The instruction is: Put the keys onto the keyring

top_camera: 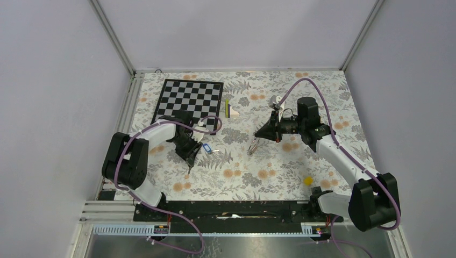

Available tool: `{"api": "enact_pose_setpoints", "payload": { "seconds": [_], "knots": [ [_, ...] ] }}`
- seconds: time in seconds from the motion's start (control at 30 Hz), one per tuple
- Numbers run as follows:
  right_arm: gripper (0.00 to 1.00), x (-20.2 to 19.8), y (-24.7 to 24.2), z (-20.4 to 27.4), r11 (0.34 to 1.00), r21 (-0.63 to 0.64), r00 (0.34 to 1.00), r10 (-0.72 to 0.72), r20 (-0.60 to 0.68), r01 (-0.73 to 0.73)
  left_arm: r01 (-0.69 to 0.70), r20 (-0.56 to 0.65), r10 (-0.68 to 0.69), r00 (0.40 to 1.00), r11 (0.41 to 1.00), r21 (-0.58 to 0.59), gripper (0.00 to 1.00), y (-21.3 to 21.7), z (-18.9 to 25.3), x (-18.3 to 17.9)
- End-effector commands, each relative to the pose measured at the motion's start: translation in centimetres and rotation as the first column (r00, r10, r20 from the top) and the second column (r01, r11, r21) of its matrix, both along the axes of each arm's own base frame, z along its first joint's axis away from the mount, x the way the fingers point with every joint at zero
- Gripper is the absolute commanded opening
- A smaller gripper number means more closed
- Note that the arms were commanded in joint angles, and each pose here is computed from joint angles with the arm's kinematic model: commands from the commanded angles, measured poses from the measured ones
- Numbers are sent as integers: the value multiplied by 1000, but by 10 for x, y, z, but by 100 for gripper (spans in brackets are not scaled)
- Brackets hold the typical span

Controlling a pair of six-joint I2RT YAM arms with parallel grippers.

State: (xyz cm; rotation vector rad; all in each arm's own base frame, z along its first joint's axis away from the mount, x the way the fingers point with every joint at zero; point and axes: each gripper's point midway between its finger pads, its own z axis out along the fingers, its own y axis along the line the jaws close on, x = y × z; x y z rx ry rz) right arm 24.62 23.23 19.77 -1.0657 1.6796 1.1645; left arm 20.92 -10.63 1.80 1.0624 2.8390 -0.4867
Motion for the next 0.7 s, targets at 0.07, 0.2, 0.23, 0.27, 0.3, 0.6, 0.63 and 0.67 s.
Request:
{"api": "enact_pose_setpoints", "payload": {
  "seconds": [0.07, 0.2, 0.23, 0.27, 0.3, 0.6, 0.63, 0.67],
  "knots": [
    [0, 4, -1, 10, 1000, 14, 998, 0, 67, -1, 6, -9, -7, 1000, 998, -59, 30, -13, 5, 11],
    [0, 4, -1, 9, 1000, 13, 998, 0, 67, -1, -1, -10, 1, 1000, 998, -55, 25, -14, 5, 15],
    [0, 4, -1, 9, 1000, 12, 998, 0, 66, 0, -3, -8, 2, 1000, 999, -54, 24, -14, 5, 16],
    [0, 4, -1, 9, 1000, 12, 998, -1, 66, 0, -4, -4, 4, 1000, 999, -51, 23, -14, 6, 18],
    [0, 4, -1, 9, 1000, 12, 998, 0, 66, 0, -5, -2, 5, 1000, 999, -51, 21, -15, 6, 20],
    [0, 4, -1, 7, 1000, 9, 998, -1, 64, 0, -12, 7, 12, 1000, 998, -58, 7, -18, 7, 28],
    [0, 4, -1, 7, 1000, 9, 998, 0, 66, 0, -9, 8, 10, 1000, 998, -61, 5, -19, 8, 28],
    [0, 4, -1, 6, 1000, 7, 998, 0, 65, 0, -5, 12, 6, 1000, 998, -66, 4, -19, 9, 28]
  ]
}}
